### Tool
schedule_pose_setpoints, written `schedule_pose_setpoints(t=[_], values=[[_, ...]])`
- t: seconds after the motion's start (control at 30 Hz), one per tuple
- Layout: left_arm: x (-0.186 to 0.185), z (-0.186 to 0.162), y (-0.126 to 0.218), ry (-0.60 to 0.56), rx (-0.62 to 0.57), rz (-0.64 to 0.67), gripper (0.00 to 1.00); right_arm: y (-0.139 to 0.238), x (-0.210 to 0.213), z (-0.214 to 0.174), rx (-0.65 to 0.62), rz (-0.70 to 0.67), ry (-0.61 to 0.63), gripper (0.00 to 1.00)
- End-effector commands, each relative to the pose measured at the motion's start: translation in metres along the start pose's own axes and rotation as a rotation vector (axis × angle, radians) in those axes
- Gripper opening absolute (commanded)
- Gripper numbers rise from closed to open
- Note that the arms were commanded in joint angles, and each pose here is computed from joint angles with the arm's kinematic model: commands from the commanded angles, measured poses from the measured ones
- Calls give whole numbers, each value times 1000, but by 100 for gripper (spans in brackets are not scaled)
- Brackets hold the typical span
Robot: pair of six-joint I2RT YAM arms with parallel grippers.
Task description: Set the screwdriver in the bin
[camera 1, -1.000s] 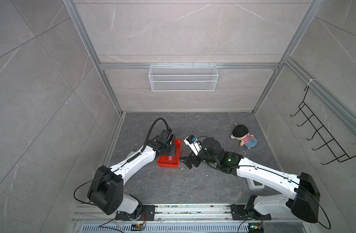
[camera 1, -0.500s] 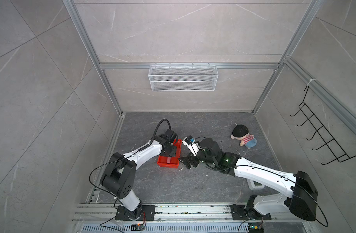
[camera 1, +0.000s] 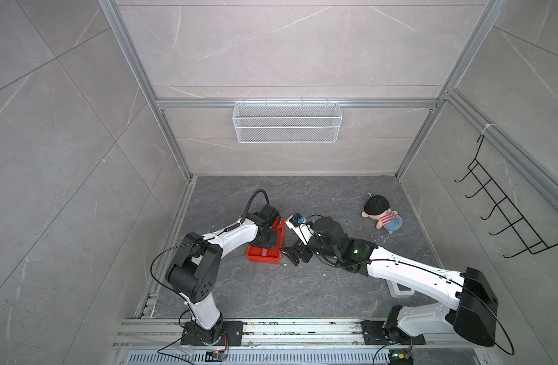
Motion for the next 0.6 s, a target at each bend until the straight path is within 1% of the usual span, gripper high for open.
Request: schedule_pose_setpoints(t=[0.0, 0.1, 0.27, 0.47, 0.53, 0.57], values=[[0, 9, 11, 21, -37, -2, 15, -3, 1, -8, 36, -6, 22, 99], [0, 10, 15, 26, -49, -7, 23, -2, 1, -8, 33, -6, 17, 99], [-1, 14, 30, 28, -95, -25, 41, 0, 1, -6, 24, -6, 11, 99], [1, 19, 61, 33, -208, -53, 58, 8, -1, -2, -6, -39, 9, 99], [3, 20, 74, 25, -260, -62, 70, 12, -2, -2, -13, -53, 12, 99], [4, 21, 80, 22, -287, -65, 73, 14, -2, -1, -16, -55, 13, 99]])
Point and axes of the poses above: each gripper's point midway between its finger pads, its own y axis back along the fingers, its own x axis along the line the jaws close on, z = x × y, the point moved 9 cm from there along y, back along the fingers, and after that the axes turned 3 degrees about y, right-handed, at the moved point
